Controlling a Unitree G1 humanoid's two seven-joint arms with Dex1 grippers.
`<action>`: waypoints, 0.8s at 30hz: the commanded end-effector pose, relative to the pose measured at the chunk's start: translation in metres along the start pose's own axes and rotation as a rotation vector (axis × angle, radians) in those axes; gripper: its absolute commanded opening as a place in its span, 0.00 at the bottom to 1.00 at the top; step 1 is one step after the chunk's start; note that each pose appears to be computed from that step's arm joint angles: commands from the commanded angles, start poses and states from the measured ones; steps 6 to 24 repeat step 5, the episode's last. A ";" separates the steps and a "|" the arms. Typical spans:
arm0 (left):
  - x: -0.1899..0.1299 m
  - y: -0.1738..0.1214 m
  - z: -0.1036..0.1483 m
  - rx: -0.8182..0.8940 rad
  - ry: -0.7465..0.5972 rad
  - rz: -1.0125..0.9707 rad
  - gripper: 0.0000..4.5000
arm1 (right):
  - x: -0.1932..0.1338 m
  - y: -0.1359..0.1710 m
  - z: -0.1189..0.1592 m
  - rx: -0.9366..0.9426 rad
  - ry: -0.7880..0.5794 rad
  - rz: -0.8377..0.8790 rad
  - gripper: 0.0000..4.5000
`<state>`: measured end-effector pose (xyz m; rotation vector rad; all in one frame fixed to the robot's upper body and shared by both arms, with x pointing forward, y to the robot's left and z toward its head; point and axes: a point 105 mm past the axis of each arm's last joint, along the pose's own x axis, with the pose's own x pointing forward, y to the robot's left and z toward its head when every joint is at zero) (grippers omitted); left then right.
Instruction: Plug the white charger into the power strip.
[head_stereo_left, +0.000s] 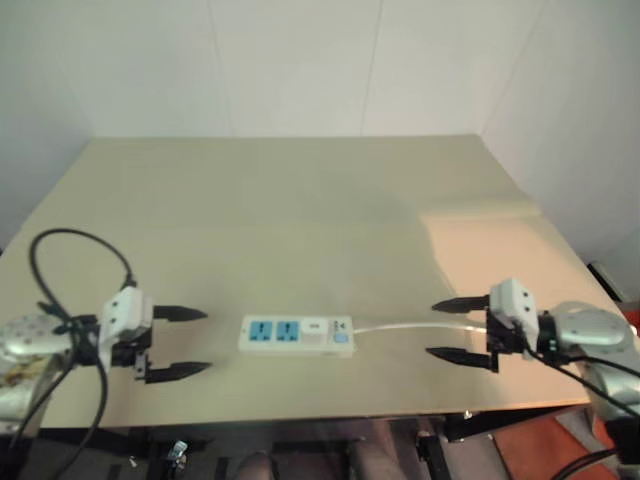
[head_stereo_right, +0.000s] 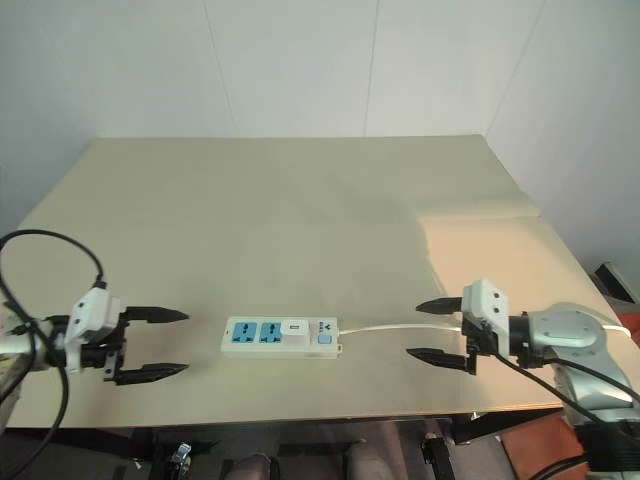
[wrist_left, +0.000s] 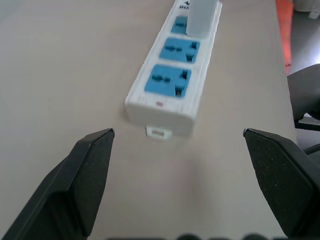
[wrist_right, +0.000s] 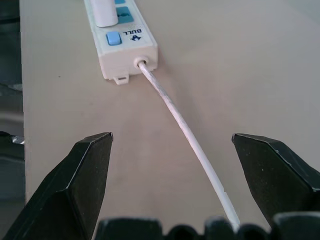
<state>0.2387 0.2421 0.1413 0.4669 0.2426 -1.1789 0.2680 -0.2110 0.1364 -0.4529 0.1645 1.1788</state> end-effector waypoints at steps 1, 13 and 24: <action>-0.013 0.000 0.013 0.049 -0.001 0.028 1.00 | -0.008 0.003 0.010 -0.026 -0.005 0.016 0.99; -0.008 0.000 0.016 0.044 -0.025 0.037 1.00 | -0.003 0.002 0.012 -0.029 -0.012 0.017 0.99; -0.008 0.000 0.016 0.044 -0.025 0.037 1.00 | -0.003 0.002 0.012 -0.029 -0.012 0.017 0.99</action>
